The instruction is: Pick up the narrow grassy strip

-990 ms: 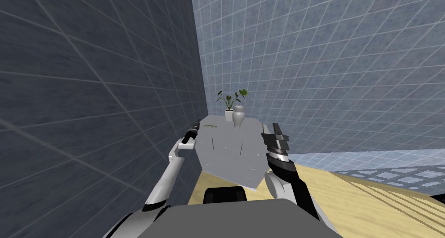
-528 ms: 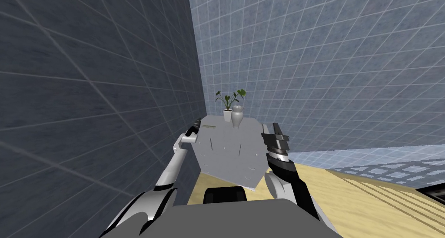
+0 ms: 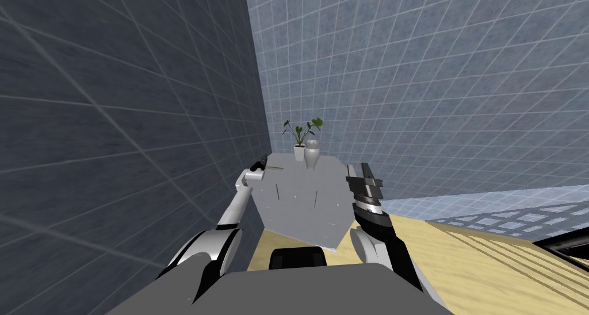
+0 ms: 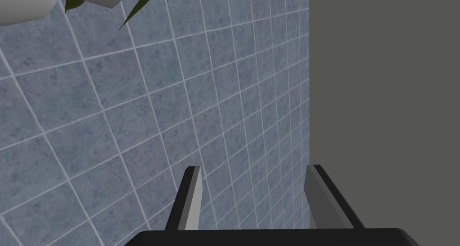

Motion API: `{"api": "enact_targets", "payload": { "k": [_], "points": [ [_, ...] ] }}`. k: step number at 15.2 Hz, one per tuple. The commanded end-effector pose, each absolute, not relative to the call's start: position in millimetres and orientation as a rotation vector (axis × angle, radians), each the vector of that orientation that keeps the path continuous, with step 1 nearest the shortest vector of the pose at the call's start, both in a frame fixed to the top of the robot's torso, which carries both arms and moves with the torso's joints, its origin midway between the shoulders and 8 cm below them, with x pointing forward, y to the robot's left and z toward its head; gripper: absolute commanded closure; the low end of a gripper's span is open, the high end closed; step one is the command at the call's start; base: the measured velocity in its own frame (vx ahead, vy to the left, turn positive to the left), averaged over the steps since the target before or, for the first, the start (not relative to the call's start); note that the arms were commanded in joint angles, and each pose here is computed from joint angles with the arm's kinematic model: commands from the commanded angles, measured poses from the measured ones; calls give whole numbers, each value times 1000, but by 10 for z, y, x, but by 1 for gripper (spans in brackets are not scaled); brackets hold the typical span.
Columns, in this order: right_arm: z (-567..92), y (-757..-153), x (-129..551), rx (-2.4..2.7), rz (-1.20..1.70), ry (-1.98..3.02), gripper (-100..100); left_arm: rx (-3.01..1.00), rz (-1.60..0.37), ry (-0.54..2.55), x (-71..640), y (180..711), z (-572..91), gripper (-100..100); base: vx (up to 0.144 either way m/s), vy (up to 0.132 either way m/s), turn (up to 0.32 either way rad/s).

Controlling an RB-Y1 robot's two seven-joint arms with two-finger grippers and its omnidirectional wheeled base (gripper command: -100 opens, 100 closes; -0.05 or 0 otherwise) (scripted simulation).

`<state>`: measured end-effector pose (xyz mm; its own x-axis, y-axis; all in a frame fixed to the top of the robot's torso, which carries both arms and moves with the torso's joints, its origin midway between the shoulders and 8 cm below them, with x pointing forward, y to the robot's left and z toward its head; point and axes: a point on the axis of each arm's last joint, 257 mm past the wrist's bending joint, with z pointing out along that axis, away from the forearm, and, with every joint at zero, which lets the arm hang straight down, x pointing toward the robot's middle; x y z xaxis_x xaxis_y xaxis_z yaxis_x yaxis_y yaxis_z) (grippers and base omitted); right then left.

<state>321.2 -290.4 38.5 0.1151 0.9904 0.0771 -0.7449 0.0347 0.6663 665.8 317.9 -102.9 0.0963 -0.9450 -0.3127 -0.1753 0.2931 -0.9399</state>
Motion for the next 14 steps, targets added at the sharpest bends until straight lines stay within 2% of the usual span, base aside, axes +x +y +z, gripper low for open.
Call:
{"api": "enact_targets", "payload": {
  "k": [1,14],
  "points": [
    [385,-2904,3212,651,1412,472,0,-1172,-788,1386,6741,3172,-1019,-100,13,-21,-60],
    [385,-2904,3212,651,1412,472,0,-1328,-662,1520,6964,3109,-1058,-100,11,-12,-35]
  ]
}}
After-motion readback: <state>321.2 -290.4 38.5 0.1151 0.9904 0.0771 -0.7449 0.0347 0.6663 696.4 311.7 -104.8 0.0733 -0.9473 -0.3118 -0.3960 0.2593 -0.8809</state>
